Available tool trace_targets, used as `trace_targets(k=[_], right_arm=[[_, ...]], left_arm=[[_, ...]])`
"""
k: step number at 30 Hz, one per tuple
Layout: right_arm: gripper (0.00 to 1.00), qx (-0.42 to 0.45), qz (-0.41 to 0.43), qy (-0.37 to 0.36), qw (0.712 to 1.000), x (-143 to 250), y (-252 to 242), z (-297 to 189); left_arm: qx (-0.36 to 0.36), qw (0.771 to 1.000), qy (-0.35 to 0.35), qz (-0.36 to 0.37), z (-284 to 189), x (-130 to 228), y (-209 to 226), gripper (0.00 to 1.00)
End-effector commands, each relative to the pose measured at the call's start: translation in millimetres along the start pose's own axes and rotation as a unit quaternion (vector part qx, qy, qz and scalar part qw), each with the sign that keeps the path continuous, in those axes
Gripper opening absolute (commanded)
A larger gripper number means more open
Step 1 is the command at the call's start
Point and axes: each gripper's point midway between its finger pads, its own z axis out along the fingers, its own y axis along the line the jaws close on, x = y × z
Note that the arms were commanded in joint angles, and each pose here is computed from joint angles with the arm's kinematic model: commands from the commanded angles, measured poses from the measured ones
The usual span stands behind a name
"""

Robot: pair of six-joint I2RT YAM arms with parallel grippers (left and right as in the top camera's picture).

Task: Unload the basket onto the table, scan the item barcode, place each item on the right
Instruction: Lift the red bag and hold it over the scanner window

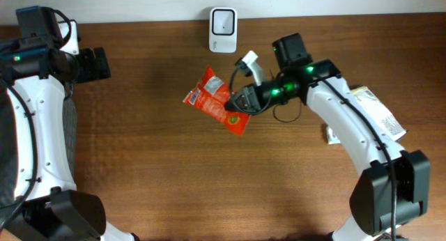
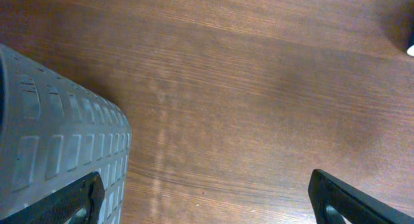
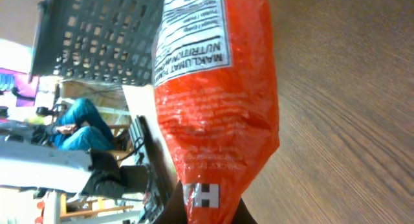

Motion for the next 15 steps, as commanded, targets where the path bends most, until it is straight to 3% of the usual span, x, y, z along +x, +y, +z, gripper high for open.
trace_targets(k=[1,12,15], right_arm=[[0.04,-0.09,-0.087,-0.042,0.991,-9.0,35.0,-26.0],[0.04,-0.23,-0.144,-0.099,0.957,-20.7,78.4,-53.9],[0.04,-0.222,-0.138,-0.121,0.958,-27.0,67.9,-71.3]], left_arm=[[0.001,1.0,-0.001,0.007,0.2,-0.8,0.4,0.99],[0.001,1.0,-0.001,0.007,0.2,-0.9,0.4,0.99],[0.001,1.0,-0.001,0.007,0.2,-0.8,0.4,0.99]])
